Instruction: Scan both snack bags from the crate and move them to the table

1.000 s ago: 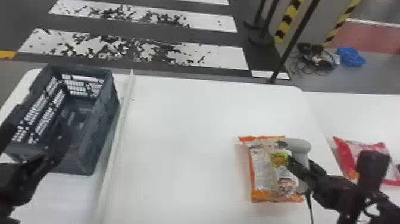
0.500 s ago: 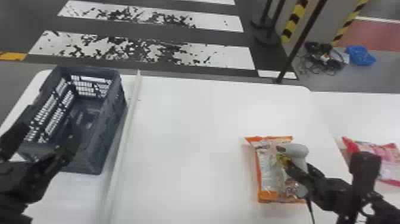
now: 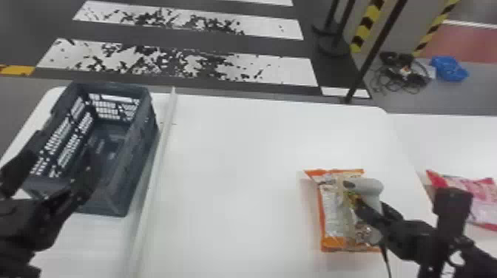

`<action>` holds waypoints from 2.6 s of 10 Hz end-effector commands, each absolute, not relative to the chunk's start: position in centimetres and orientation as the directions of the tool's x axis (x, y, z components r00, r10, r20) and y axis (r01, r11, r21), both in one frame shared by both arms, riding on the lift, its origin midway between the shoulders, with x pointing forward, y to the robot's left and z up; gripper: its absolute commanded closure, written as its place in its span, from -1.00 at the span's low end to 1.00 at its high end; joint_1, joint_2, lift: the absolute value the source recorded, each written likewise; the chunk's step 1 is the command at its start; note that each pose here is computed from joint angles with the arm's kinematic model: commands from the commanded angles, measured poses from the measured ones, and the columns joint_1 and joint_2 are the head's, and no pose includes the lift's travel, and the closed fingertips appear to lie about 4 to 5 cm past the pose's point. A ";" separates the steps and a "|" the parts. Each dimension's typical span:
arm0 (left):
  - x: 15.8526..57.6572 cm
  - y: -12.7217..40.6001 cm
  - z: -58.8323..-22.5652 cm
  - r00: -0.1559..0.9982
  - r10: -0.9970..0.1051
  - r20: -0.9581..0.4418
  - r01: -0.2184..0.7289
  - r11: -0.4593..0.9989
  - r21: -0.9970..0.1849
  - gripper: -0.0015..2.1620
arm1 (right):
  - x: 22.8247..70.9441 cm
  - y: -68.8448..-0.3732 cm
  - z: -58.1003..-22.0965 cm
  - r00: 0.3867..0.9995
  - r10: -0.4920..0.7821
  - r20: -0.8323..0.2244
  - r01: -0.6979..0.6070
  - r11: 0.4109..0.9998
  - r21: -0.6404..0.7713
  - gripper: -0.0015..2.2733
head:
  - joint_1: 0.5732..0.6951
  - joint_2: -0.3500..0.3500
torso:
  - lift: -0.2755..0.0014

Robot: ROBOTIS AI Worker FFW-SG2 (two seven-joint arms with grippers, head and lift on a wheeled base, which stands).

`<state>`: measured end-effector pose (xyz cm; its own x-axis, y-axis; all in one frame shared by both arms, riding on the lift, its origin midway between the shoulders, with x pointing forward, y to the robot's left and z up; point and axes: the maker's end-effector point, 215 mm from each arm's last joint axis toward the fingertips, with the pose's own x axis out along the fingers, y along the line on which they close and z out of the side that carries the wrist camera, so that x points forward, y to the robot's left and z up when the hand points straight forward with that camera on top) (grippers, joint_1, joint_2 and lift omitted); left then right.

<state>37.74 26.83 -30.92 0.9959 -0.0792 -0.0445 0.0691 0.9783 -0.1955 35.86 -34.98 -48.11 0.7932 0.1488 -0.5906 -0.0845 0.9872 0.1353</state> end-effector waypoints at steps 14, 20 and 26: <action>36.3 26.5 -30.1 0.995 -0.083 -0.049 0.072 0.979 -0.190 -0.93 | 35.8 -52.1 -53.3 0.786 -0.002 -0.618 0.094 0.989 0.116 0.97 | 1.00 -1.00 | 0.36; 36.5 26.5 -29.9 0.996 -0.084 -0.041 0.075 0.979 -0.190 -0.93 | 36.4 -52.6 -52.3 0.817 -0.028 -0.576 0.075 0.996 0.058 -1.00 | 1.00 -1.00 | 0.36; 36.5 26.4 -30.2 0.995 -0.084 -0.045 0.074 0.979 -0.191 -0.93 | 32.7 -42.2 -44.8 0.662 0.346 -0.665 -0.032 0.899 0.436 -0.95 | 1.00 -0.95 | 0.36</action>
<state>36.53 26.44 -30.14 0.9955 -0.0840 -0.0448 0.0739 0.9786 -0.1919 33.55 -43.21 -44.58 0.7120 0.3104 -0.6298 -0.0756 0.9257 0.3707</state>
